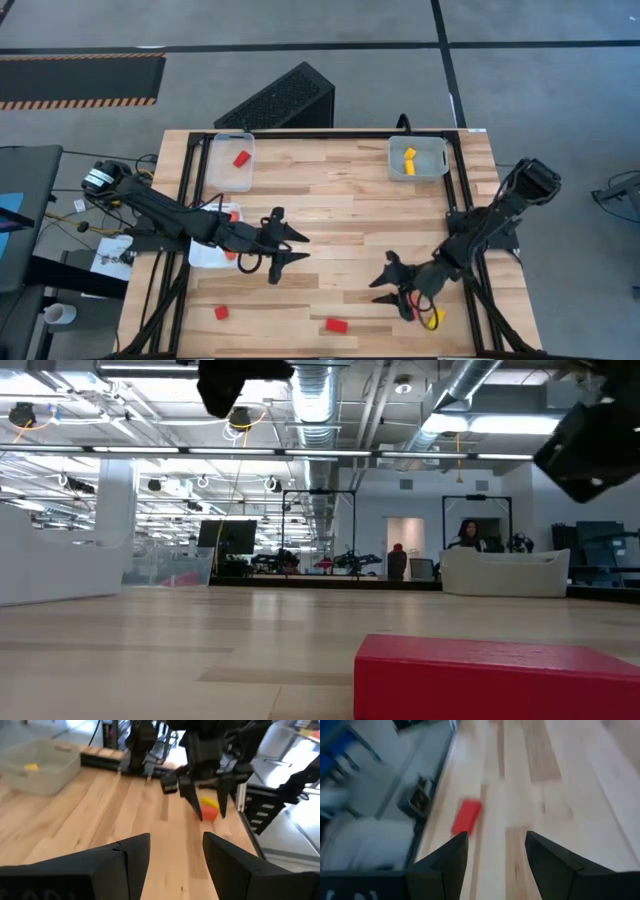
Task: Sort & place blocks by color
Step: Put the left red block into the transparent bin
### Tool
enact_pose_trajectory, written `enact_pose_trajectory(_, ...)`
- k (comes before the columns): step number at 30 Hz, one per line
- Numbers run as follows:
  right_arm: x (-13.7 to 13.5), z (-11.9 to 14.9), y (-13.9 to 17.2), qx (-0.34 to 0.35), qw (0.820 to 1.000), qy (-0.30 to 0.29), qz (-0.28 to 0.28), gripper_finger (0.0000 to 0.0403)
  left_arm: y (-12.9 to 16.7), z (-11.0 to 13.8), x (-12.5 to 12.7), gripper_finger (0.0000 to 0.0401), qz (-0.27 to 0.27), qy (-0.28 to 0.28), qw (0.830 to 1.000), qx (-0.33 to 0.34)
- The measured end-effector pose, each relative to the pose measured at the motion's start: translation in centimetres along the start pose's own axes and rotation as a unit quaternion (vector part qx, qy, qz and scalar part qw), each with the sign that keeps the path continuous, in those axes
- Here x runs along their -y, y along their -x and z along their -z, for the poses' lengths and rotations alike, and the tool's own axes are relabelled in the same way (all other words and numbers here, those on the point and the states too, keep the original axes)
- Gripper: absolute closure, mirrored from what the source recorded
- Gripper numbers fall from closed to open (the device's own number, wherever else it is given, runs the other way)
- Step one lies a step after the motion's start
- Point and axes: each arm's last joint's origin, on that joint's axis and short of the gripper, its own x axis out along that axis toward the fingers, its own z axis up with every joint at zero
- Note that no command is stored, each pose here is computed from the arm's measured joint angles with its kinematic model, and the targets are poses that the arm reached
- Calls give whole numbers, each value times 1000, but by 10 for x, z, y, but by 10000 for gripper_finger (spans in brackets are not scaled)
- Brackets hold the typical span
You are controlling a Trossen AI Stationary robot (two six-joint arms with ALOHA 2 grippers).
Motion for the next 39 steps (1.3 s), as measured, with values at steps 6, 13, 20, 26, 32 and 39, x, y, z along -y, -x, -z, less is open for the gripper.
enact_pose_trajectory(6, 13, -14, -1, 87, 996, 28, -11, 182, 1, 10, -3, 232, -9, 30, 998, -51)
enact_pose_trajectory(13, 23, -25, -4, 115, 992, 46, 4, 182, 8, 22, -1, 232, 9, 53, 981, -188)
enact_pose_trajectory(20, 26, -24, -5, 107, 993, 49, 6, 182, 28, 3, 12, 232, -50, 61, 957, -281)
enact_pose_trajectory(26, 26, -24, -5, 107, 993, 49, 6, 182, 49, -9, 47, 232, -15, 70, 958, -278)
enact_pose_trajectory(32, 26, -24, -5, 107, 993, 49, 6, 182, 70, 8, 72, 232, -24, 109, 944, -310)
enact_pose_trajectory(39, 26, -24, -5, 106, 993, 49, 6, 182, 88, 37, 87, 231, -82, 169, 897, -401)
